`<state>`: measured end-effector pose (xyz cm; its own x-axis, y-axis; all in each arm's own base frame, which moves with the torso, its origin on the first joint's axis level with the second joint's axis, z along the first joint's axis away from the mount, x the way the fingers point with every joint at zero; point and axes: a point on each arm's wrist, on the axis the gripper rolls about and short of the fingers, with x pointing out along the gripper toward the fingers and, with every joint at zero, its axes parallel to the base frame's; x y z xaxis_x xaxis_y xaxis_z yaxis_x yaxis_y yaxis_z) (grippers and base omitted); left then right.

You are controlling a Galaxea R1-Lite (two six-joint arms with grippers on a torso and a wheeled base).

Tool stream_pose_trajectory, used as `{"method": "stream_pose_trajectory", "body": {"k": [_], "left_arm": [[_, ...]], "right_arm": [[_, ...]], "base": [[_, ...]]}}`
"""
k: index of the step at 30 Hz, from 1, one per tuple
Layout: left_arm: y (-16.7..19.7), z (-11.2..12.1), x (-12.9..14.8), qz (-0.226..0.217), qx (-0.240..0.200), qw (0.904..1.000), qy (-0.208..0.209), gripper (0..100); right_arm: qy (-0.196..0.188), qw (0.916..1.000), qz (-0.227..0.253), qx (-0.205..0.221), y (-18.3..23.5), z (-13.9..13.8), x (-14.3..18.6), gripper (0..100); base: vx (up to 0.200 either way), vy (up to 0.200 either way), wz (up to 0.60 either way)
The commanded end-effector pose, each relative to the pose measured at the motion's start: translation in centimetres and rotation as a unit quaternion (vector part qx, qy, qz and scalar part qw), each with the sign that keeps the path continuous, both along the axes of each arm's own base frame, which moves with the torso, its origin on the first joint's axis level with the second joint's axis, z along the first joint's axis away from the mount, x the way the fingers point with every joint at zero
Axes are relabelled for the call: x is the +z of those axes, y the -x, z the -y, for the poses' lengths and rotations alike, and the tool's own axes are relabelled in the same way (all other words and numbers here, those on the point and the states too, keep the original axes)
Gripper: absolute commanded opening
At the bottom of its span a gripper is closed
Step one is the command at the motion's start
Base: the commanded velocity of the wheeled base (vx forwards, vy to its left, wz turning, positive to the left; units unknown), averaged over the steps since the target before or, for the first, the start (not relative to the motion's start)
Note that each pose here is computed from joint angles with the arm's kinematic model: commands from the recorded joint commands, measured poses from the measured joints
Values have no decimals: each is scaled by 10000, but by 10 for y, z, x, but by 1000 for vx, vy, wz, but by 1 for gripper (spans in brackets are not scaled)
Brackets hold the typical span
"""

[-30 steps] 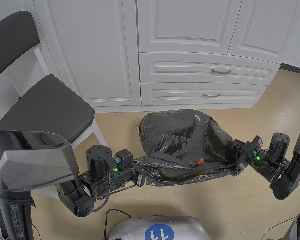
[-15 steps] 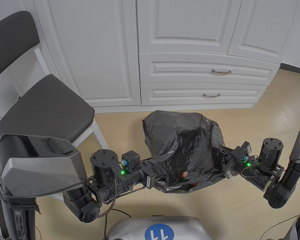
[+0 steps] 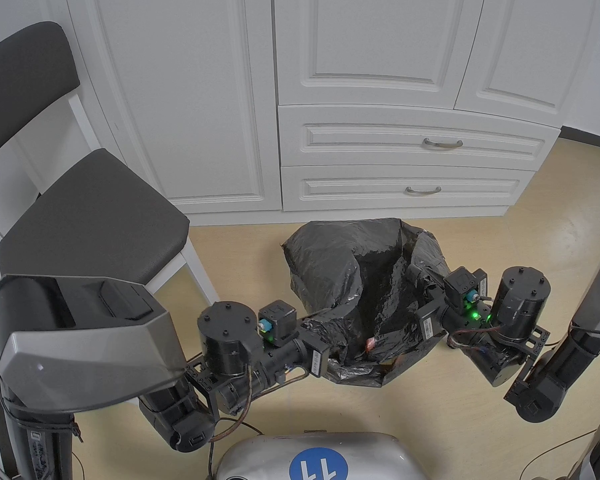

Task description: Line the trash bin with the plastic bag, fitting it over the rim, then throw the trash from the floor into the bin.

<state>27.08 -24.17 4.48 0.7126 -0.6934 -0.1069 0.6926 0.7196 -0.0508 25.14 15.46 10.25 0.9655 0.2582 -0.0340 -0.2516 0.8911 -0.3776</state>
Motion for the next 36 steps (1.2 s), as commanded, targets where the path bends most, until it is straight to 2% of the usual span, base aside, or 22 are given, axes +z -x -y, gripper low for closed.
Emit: {"method": "stream_pose_trajectory", "body": {"k": [1,5,6,7,10,11,12,14,15,16,17,19,21,22,26,27,28,32,33,36], "left_arm": [[9,17,-10,-102,-32,9999,-29,0],[8,26,-16,-108,63,9999,-22,0],[9,30,-19,-155,93,9998,16,0],[9,30,-19,-149,93,9998,21,0],[12,33,-20,-178,75,9998,51,0],[12,33,-20,-178,75,9998,51,0],[13,33,-20,-178,60,9998,51,0],[13,33,-20,-172,68,9998,56,0],[13,33,-19,-172,68,9998,67,0],[13,33,-19,-172,68,9998,67,0],[13,33,-19,-159,91,9998,77,0],[15,35,-20,-149,198,9997,72,0],[15,35,-20,-149,198,9997,72,0],[23,43,-25,-148,341,9992,125,0],[29,51,-25,-394,430,9972,460,0],[30,52,-25,-404,424,9972,471,0],[30,54,-27,-467,418,9965,550,0],[27,58,-30,-559,409,9952,692,0],[28,62,-29,-642,390,9936,844,100],[27,64,-31,-770,407,9913,983,100]], "right_arm": [[-144,9998,-125,80,-3,-23,-6,0],[-364,9989,-297,7,-6,-34,-5,0],[-564,9973,-468,-41,-8,-43,-3,0],[-585,9972,-473,-50,-8,-43,-3,0],[-1062,9909,-735,-373,-17,-57,8,0],[-1062,9909,-735,-373,-17,-57,8,0],[-1317,9858,-876,-556,-23,-61,15,0],[-1629,9792,-1034,-634,-26,-64,26,0],[-1762,9755,-1133,-669,-28,-65,31,0],[-1762,9755,-1133,-669,-28,-65,31,0],[-2006,9671,-1356,-775,-32,-67,39,0],[-2235,9565,-1606,-964,-39,-67,45,0],[-2235,9565,-1606,-964,-39,-67,45,0],[-2529,9365,-2017,-1353,-56,-62,49,0],[-2878,9143,-2475,-1411,-64,-62,58,0],[-2888,9137,-2487,-1411,-64,-62,58,0],[-2960,9090,-2587,-1388,-63,-62,61,0],[-2964,9084,-2599,-1397,-64,-62,60,0],[-2959,9083,-2604,-1400,-64,-63,60,0],[-2944,9082,-2619,-1409,-65,-63,58,0]], "base": [[0,0,0],[0,0,0],[0,0,0],[0,0,0],[0,0,0],[0,0,0],[0,0,0],[0,0,0],[0,0,0],[0,0,0],[0,0,0],[0,0,0],[0,0,0],[0,0,0],[0,0,0],[0,0,0],[0,0,0],[0,0,0],[0,0,0],[0,0,0]]}}
